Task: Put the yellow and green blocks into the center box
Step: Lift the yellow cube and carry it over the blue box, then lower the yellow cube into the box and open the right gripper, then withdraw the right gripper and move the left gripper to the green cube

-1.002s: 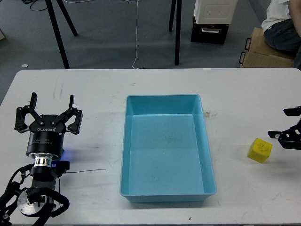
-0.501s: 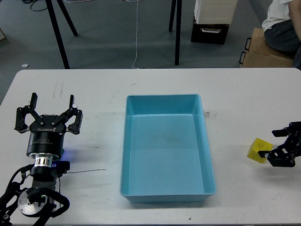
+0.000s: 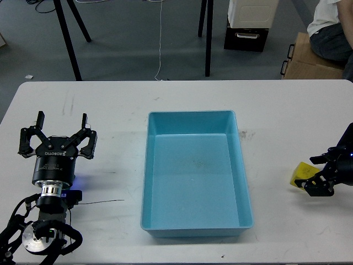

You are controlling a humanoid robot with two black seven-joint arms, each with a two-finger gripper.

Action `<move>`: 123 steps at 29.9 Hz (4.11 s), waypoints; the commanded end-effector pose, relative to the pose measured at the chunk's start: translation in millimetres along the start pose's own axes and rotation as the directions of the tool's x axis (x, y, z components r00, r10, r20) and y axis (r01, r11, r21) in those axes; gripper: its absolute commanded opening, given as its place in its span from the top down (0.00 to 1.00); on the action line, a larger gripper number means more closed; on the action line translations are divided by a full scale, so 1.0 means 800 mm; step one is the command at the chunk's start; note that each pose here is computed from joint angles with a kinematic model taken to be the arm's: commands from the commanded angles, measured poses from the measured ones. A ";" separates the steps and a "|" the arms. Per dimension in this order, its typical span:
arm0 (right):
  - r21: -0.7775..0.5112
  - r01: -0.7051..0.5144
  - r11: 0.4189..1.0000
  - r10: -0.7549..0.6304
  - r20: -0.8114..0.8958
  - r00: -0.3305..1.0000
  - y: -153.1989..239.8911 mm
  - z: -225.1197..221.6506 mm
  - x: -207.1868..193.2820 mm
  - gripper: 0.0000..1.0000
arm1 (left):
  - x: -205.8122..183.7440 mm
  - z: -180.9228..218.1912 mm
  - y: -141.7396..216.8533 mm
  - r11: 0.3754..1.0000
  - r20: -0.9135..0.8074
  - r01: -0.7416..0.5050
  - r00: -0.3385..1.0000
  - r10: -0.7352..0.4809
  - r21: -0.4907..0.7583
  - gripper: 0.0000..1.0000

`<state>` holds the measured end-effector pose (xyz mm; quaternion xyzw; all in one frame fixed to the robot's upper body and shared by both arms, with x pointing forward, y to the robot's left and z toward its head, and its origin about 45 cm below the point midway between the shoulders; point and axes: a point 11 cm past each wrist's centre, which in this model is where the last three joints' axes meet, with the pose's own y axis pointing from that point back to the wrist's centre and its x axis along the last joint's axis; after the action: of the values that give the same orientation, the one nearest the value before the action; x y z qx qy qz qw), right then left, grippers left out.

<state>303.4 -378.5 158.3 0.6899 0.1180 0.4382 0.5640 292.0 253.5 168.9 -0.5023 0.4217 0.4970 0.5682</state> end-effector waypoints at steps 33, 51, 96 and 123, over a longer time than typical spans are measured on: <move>0.141 -0.192 0.971 0.238 -0.576 0.782 0.000 -0.108 0.335 0.98 | -0.002 0.004 -0.004 1.000 0.005 0.005 1.000 -0.005 -0.009 0.00; 0.306 0.023 0.952 0.171 -0.591 0.789 -0.094 -0.203 0.279 0.63 | -0.006 0.006 -0.008 1.000 0.004 0.017 1.000 -0.017 -0.014 0.00; -0.003 -0.998 0.055 0.396 0.918 0.020 0.098 -0.069 0.352 0.02 | -0.134 0.196 -0.147 0.848 0.775 -0.029 -0.391 -0.496 0.529 0.00; -0.461 -0.874 0.155 0.395 0.840 -0.373 0.065 -0.044 0.119 0.02 | -0.030 0.157 -0.017 0.308 -0.524 -0.794 -0.585 -0.618 0.523 0.00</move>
<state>317.7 -308.4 249.4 0.7977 -0.5771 0.1640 -0.0604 306.2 370.3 223.2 -0.5312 0.4911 0.0387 -0.6894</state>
